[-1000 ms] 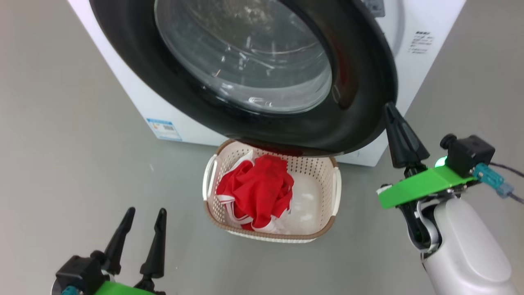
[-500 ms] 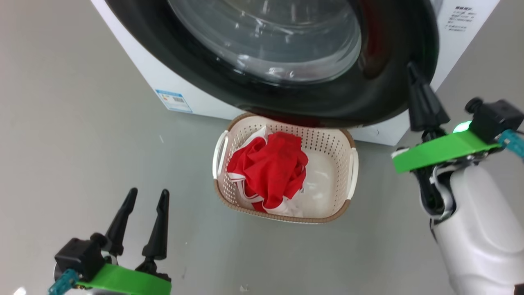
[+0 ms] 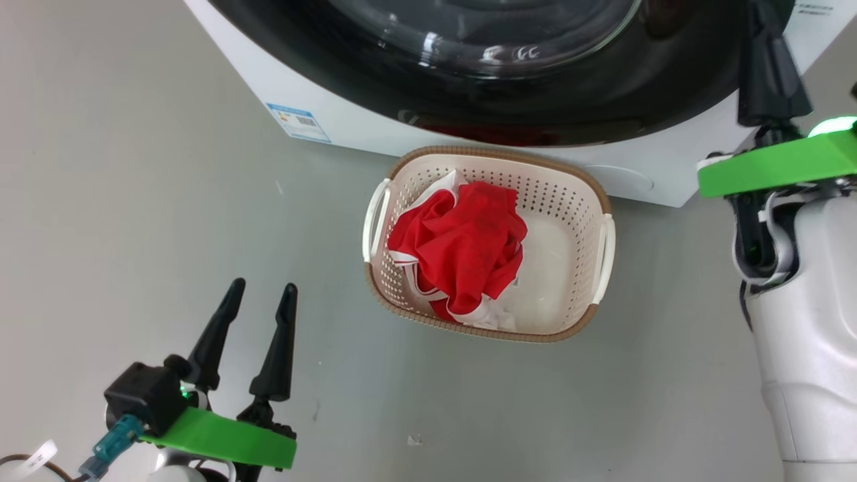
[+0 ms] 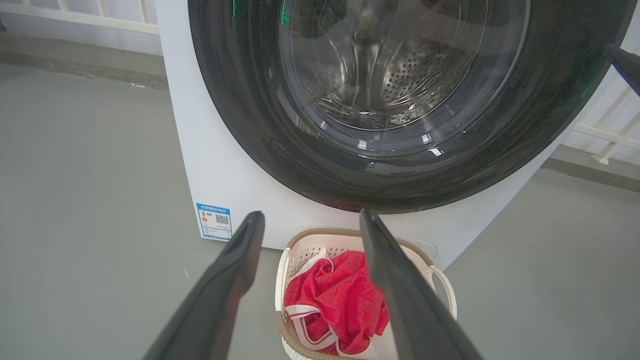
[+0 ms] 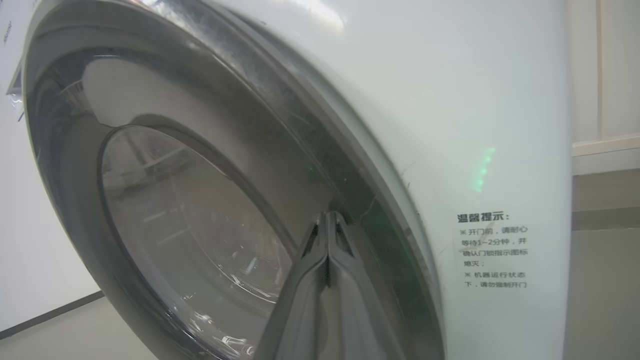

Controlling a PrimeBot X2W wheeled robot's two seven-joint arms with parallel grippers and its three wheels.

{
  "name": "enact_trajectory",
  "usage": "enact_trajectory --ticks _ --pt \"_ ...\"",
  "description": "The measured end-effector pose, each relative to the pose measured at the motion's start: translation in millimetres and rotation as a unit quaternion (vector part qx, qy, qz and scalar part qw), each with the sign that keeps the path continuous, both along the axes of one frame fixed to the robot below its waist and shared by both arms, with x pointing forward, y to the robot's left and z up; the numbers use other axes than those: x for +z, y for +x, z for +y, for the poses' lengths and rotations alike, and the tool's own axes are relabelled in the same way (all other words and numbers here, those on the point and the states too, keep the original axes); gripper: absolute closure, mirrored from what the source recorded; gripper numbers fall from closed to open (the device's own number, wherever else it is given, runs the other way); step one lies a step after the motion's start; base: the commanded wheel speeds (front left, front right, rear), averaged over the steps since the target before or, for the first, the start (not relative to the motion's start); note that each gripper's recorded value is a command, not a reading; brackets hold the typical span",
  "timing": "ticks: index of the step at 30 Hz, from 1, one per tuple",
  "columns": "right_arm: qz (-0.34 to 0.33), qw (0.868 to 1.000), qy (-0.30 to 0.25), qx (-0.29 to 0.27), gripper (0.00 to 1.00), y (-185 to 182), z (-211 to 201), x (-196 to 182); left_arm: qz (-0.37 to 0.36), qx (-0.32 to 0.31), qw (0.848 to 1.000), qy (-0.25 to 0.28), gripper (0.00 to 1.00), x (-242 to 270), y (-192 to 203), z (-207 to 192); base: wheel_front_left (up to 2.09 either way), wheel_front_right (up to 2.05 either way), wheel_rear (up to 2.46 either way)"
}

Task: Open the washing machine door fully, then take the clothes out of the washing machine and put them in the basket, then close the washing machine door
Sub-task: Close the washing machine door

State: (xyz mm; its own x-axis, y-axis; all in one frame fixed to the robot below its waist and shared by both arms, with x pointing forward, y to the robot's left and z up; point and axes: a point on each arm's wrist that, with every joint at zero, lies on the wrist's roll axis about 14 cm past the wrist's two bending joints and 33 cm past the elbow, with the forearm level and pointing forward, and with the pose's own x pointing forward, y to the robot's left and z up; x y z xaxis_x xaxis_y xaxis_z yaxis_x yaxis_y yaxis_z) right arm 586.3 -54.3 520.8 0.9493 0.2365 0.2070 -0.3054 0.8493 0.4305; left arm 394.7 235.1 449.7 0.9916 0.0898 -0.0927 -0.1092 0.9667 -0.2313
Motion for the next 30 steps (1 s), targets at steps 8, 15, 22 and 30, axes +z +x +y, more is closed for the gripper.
enact_trajectory --ticks 8,15,22,30 --pt "-0.012 1.0 0.012 -0.006 1.0 11.3 0.5 2.8 0.01 0.004 1.0 0.0 0.0 -6.3 0.1 2.7 0.0 0.0 0.0" --pt "-0.016 1.0 0.003 0.006 1.0 8.9 7.0 6.5 0.001 0.002 1.0 0.001 0.0 -0.6 3.9 2.1 0.0 0.0 0.0" --pt "-0.004 0.999 -0.032 0.039 0.0 -14.9 21.4 -1.1 -0.011 0.002 1.0 -0.002 0.0 8.0 0.3 1.7 0.0 0.0 0.0" --pt "0.037 0.997 -0.063 0.039 0.0 -59.0 5.0 -27.9 -0.016 0.005 1.0 -0.003 0.0 13.7 -15.2 3.6 0.0 0.0 0.0"
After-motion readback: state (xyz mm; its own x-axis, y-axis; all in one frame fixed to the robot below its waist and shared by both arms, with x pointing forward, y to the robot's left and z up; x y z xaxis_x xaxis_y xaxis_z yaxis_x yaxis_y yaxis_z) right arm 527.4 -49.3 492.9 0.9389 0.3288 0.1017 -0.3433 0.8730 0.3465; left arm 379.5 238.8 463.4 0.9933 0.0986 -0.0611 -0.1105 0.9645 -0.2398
